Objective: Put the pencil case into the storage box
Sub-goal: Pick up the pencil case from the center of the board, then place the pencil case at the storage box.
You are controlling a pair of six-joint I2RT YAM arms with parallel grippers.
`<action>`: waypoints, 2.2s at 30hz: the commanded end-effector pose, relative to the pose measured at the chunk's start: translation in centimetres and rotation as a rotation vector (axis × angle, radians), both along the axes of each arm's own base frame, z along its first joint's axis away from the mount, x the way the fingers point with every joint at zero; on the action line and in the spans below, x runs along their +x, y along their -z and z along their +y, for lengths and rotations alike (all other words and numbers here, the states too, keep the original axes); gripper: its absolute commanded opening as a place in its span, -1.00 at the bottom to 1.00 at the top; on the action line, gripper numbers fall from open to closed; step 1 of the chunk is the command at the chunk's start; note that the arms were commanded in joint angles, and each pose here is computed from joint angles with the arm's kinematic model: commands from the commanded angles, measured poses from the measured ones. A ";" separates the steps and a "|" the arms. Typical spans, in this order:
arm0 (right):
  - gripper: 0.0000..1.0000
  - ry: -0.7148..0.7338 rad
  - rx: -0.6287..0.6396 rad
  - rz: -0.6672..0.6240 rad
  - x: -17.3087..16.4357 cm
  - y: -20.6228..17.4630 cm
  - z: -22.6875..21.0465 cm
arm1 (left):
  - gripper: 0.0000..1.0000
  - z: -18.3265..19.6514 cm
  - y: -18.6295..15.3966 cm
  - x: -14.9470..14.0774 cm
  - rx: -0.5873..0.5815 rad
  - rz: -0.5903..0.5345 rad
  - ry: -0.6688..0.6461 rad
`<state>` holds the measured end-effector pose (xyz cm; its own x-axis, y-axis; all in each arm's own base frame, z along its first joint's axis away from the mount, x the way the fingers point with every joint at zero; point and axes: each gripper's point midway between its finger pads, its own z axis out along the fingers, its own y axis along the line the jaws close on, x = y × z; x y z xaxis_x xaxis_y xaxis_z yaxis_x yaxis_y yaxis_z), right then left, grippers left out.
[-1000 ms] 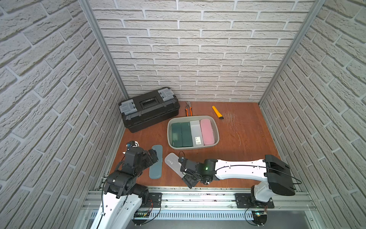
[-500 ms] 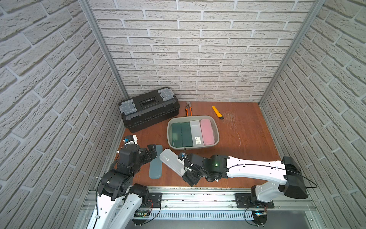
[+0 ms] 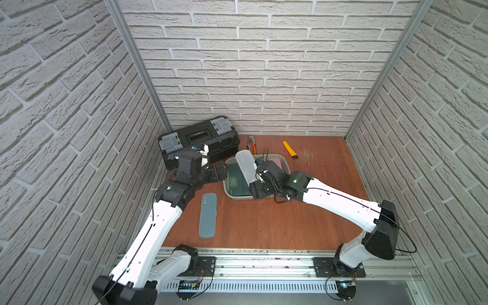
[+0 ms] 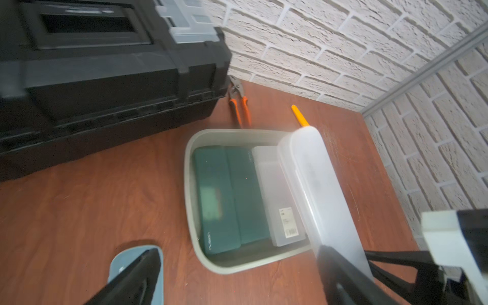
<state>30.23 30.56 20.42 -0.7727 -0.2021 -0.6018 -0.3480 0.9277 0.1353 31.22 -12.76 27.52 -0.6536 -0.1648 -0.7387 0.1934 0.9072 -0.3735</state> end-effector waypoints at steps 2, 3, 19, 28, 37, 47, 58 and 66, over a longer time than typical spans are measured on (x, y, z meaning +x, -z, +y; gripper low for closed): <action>-0.11 0.147 -0.032 -0.013 3.4 0.5 -0.8 | 0.97 -3.1 -0.6 1.5 -0.007 -0.100 0.202; -0.12 0.152 -0.034 -0.007 3.9 0.9 -0.6 | 0.97 -3.1 0.0 1.8 0.003 -0.103 0.203; -0.18 0.345 -0.146 0.103 8.1 8.8 1.0 | 0.97 1.1 2.8 3.0 0.052 -0.075 0.081; -0.03 0.341 -0.155 0.123 8.3 10.6 1.8 | 0.97 0.9 2.6 3.0 0.037 -0.075 0.089; 0.50 0.303 -0.127 0.133 7.5 10.5 3.1 | 0.97 1.2 2.7 3.1 0.045 -0.074 0.075; 0.79 0.289 -0.107 0.085 7.7 8.3 2.9 | 0.97 1.3 3.0 3.1 0.054 -0.062 0.066; 0.73 0.218 -0.115 0.025 8.8 6.7 3.3 | 0.97 2.9 3.7 3.2 0.111 -0.037 -0.004; 0.53 0.143 -0.140 0.096 8.2 9.3 3.9 | 0.97 4.0 4.6 3.3 0.154 0.002 -0.057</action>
